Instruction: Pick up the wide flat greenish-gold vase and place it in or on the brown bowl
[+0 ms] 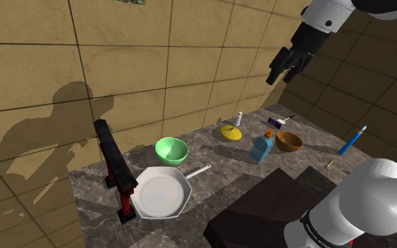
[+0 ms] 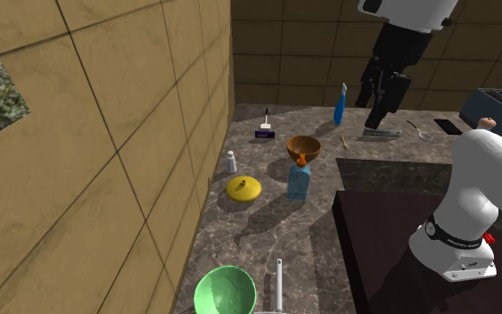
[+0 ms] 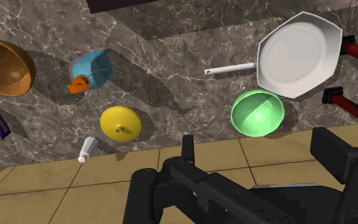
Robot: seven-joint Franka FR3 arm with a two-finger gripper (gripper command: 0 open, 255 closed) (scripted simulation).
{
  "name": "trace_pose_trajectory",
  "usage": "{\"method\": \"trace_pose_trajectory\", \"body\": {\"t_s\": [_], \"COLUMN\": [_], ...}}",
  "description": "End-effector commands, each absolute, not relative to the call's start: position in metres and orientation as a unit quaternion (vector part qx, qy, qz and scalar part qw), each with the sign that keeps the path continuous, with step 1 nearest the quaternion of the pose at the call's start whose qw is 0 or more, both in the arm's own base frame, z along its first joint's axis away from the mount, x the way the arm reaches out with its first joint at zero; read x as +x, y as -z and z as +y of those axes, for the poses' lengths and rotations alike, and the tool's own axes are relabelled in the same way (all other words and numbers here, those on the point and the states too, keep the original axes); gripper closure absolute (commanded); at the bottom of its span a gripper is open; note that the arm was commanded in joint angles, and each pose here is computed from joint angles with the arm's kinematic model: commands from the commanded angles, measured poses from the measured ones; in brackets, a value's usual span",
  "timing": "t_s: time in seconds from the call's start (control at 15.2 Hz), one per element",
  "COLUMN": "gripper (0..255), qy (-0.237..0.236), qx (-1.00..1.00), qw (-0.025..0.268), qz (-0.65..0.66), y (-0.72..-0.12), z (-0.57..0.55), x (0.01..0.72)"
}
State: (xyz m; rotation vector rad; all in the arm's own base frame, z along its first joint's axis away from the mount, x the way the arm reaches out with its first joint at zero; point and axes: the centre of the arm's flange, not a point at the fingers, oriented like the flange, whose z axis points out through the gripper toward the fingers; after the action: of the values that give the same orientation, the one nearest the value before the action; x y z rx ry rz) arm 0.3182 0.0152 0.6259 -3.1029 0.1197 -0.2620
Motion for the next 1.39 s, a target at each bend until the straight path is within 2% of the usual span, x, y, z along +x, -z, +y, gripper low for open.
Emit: {"method": "trace_pose_trajectory", "body": {"t_s": [0.0, 1.32], "gripper": [0, 0], "qy": [0.084, 0.047], "qx": [-0.996, -0.997], "qw": [0.013, -0.010], "qz": [0.038, 0.055], "y": [-0.626, -0.438], "z": [0.015, -0.105], "x": [0.318, 0.462]}}
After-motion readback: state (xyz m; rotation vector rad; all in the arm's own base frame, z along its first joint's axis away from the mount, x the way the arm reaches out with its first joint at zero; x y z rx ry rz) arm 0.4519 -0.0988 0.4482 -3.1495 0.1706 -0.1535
